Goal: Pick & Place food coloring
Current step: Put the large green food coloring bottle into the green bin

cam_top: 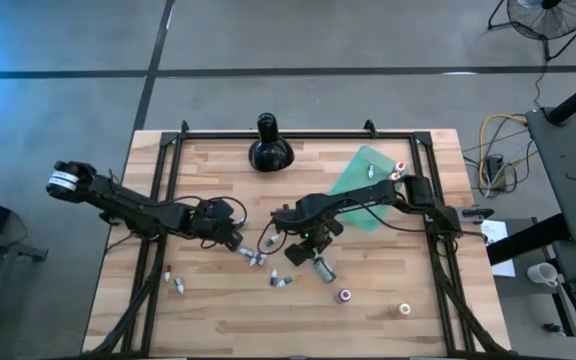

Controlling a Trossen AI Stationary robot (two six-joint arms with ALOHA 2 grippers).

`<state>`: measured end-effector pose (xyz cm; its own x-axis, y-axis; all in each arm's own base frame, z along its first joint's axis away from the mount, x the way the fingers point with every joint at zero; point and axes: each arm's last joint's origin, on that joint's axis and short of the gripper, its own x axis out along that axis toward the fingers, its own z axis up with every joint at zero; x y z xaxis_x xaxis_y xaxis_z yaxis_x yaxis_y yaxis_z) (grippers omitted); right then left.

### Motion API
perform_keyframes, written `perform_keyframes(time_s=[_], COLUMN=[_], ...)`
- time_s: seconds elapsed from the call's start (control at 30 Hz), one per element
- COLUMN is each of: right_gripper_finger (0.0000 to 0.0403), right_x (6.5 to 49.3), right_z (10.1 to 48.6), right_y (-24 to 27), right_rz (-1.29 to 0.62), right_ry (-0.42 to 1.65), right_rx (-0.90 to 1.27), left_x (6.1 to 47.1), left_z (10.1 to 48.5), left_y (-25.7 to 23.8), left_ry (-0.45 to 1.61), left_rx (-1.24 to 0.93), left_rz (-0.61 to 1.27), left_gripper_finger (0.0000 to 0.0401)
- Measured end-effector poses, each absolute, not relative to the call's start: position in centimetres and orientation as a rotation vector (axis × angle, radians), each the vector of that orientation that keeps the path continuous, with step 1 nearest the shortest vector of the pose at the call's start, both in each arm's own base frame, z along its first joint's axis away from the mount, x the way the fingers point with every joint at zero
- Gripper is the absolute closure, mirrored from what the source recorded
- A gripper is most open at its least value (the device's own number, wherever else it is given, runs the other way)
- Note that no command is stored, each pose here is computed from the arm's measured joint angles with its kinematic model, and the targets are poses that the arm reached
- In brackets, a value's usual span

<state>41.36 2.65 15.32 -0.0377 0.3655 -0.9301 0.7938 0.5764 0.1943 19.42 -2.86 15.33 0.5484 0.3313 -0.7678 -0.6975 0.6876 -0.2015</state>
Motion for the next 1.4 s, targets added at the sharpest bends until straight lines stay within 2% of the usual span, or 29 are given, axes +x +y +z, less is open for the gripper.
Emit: perform_keyframes(time_s=[0.3,0.63,0.73,0.87,0.93,1.0,1.2,1.4], right_gripper_finger=[0.027,0.0336,0.0353,0.0378,0.0392,0.0394,0.0365,0.0278], right_x=[41.2,41.1,41.0,40.2,39.3,38.3,37.7,39.3], right_z=[14.9,16.2,18.6,24.4,26.8,26.9,22.6,17.2], right_y=[2.6,2.5,2.4,3.7,4.3,4.5,4.4,2.6], right_rz=[-0.475,-0.432,-0.47,-0.591,-0.617,-0.63,-0.585,-0.508], right_ry=[1.633,1.593,1.482,1.115,0.974,0.985,1.235,1.454], right_rx=[0.961,0.886,0.816,0.625,0.641,0.709,0.831,0.854], left_x=[19.4,19.4,19.4,19.4,19.5,19.5,20.0,20.0], left_z=[15.2,15.2,15.2,15.2,15.2,15.3,15.6,15.6], left_y=[-2.9,-2.9,-2.9,-2.9,-2.9,-2.9,-3.0,-3.1], left_ry=[0.771,0.769,0.764,0.763,0.76,0.757,0.727,0.725], left_rx=[-0.537,-0.538,-0.542,-0.54,-0.538,-0.532,-0.495,-0.525], left_rz=[0.639,0.638,0.635,0.634,0.63,0.623,0.575,0.562], left_gripper_finger=[0.0321,0.0321,0.0321,0.0321,0.0321,0.0321,0.0321,0.0321])
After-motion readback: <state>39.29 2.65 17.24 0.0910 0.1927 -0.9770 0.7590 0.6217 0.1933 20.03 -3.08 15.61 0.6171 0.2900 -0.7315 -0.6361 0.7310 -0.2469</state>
